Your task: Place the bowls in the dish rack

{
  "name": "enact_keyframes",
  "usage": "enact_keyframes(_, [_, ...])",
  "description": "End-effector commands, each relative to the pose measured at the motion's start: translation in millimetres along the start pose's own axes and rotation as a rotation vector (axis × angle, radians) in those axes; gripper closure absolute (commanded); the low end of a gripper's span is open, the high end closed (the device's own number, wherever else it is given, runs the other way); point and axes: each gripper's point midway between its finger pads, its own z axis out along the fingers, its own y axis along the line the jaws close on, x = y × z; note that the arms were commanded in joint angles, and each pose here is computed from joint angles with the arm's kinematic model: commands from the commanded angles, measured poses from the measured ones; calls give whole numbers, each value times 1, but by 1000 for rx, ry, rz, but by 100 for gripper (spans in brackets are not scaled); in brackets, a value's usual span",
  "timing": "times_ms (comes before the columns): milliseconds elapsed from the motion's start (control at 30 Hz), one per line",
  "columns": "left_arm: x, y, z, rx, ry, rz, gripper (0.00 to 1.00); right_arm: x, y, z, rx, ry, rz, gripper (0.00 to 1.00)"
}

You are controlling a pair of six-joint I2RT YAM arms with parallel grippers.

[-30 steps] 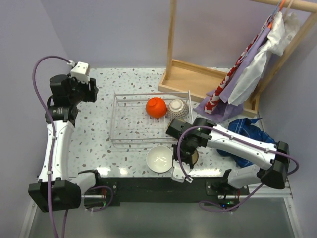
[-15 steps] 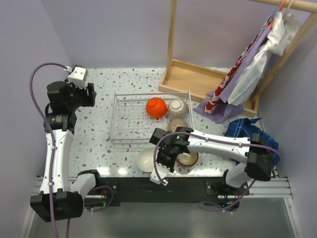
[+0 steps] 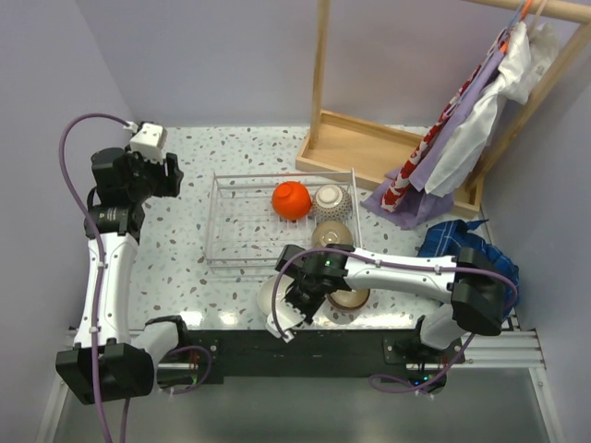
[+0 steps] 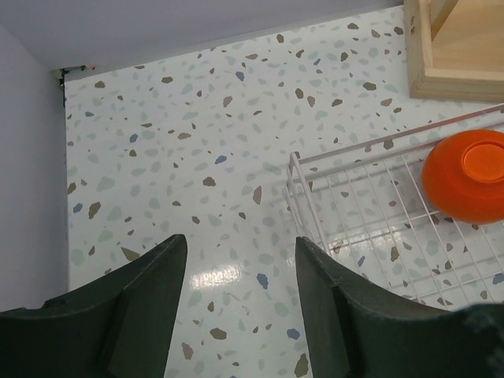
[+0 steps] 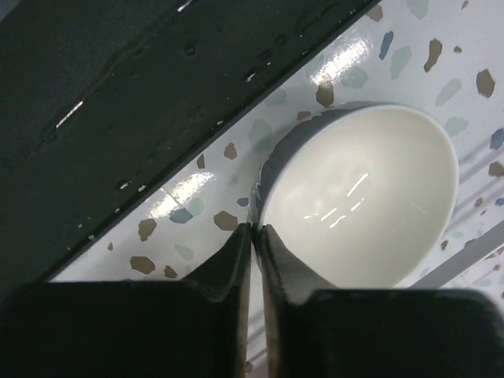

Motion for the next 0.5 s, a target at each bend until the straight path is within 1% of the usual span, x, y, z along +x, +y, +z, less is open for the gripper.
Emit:
enact_keyframes(0, [-14, 1, 4, 12, -54, -13, 37, -4, -19, -5, 98, -2, 77, 70])
enact_keyframes(33, [-16, 0, 5, 19, -57, -11, 38, -3, -16, -7, 94, 9, 81, 66])
enact_keyframes(100, [-19, -1, 6, 27, -64, -9, 37, -4, -16, -18, 122, 20, 94, 61])
enact_keyframes(133, [-21, -1, 6, 29, -69, -14, 37, 0, -14, -25, 129, 43, 107, 60])
enact_keyframes(200, [-24, -2, 7, 34, -77, -16, 37, -3, -11, -39, 153, 50, 131, 58])
enact_keyframes(333, [-30, -4, 7, 50, -92, -24, 37, 8, 4, -59, 199, 115, 331, 57])
enact_keyframes(367, [-31, -5, 7, 54, -96, -27, 37, 16, 7, -63, 243, 151, 454, 58])
enact_keyframes(400, [-32, -6, 7, 57, -98, -31, 37, 20, 9, -70, 278, 160, 500, 58])
enact_keyframes(433, [-32, -7, 7, 63, -99, -33, 37, 22, 10, -72, 319, 153, 592, 58])
enact_keyframes(467, [-32, -7, 7, 66, -99, -37, 37, 29, 14, -74, 330, 163, 635, 57])
